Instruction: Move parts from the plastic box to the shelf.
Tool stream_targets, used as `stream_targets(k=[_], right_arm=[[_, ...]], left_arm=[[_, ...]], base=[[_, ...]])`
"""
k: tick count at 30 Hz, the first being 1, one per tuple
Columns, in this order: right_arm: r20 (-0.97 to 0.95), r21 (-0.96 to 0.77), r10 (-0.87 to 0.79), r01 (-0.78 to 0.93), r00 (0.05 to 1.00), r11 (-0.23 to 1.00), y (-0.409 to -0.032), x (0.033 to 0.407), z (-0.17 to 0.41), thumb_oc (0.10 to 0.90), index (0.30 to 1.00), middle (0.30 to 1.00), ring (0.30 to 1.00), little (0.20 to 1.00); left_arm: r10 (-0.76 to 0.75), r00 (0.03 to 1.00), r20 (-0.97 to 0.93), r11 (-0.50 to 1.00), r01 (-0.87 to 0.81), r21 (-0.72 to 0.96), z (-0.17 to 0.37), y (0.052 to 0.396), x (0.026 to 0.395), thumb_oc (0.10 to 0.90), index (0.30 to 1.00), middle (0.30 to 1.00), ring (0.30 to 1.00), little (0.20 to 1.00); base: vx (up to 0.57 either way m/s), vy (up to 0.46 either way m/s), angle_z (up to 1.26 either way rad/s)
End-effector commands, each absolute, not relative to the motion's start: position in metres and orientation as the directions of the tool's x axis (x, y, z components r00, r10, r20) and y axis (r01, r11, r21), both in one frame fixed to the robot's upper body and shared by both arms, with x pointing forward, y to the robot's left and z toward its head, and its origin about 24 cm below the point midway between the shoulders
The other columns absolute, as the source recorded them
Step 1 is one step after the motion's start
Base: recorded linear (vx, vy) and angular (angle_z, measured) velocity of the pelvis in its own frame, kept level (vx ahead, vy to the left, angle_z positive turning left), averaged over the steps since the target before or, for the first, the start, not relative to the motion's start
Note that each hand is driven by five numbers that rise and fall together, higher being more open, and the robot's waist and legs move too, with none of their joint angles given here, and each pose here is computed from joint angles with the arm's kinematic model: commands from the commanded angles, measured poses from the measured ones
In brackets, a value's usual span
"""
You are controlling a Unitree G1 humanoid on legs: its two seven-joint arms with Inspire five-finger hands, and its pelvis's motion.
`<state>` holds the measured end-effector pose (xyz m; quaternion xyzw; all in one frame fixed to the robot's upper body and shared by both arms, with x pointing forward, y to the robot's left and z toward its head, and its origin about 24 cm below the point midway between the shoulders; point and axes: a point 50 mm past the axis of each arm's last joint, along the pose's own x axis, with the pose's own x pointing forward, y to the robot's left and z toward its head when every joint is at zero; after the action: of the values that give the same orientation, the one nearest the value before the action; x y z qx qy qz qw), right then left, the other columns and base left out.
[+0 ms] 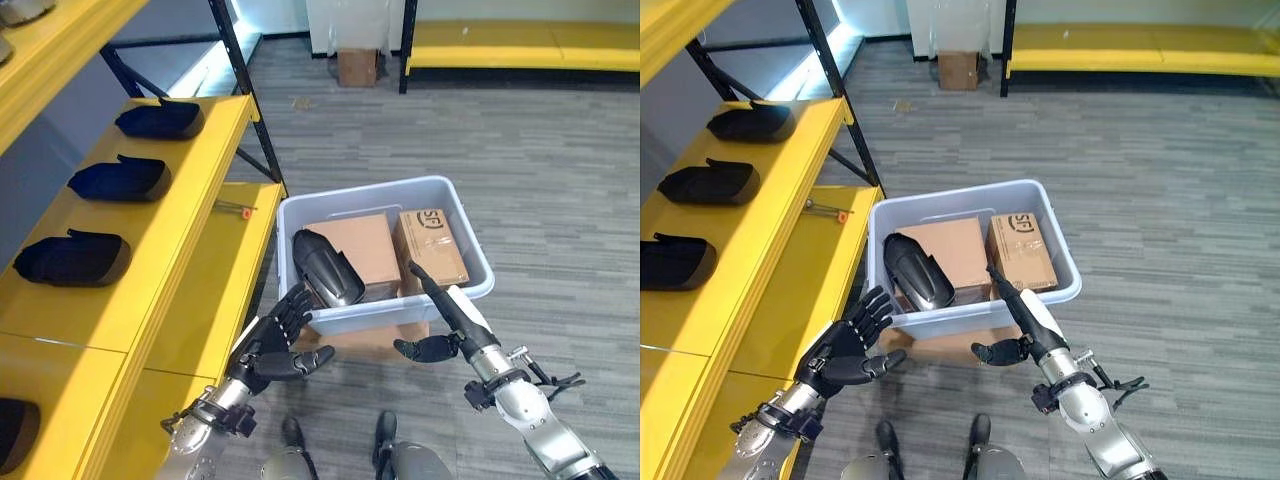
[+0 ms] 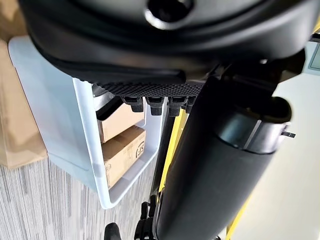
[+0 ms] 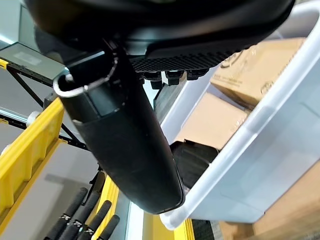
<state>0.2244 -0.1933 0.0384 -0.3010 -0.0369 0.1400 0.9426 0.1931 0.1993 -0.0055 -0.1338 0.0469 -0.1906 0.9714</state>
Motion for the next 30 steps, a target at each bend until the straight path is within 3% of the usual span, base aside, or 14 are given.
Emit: stream_targets(k=[1,6,23,24,30], right_arm=[[0.281,-0.569,0.336,-0.126,0.899,0.812,-0.189,0.232,0.09,0.9,1.0,1.0,1.0,1.0],[0.285,-0.548,0.31,-0.111,0.907,0.829,-0.192,0.23,0.087,0.9,1.0,1.0,1.0,1.0],[0.279,-0.476,0.228,-0.071,0.933,0.877,-0.193,0.229,0.082,0.9,1.0,1.0,1.0,1.0],[0.267,-0.53,0.257,-0.081,0.929,0.844,-0.201,0.214,0.064,0.9,1.0,1.0,1.0,1.0],[0.255,-0.505,0.227,-0.07,0.94,0.86,-0.196,0.217,0.062,0.9,1.0,1.0,1.0,1.0]], left_arm=[[-0.356,0.911,0.207,0.894,0.397,-0.207,0.036,0.212,0.196,0.9,1.0,1.0,1.0,1.0],[-0.392,0.9,0.192,0.885,0.426,-0.19,0.035,0.212,0.2,0.9,1.0,1.0,1.0,1.0],[-0.44,0.88,0.178,0.862,0.47,-0.19,0.036,0.209,0.202,0.9,1.0,1.0,1.0,1.0],[-0.428,0.851,0.303,0.865,0.483,-0.135,0.051,0.204,0.201,0.9,1.0,1.0,1.0,1.0],[-0.433,0.847,0.309,0.86,0.491,-0.138,0.051,0.203,0.202,0.9,1.0,1.0,1.0,1.0]], base=[[0.22,0.248,-0.8],[0.16,0.197,-0.53],[0.06,0.022,0.09],[0.0,0.0,0.0],[0.01,0.001,0.0]])
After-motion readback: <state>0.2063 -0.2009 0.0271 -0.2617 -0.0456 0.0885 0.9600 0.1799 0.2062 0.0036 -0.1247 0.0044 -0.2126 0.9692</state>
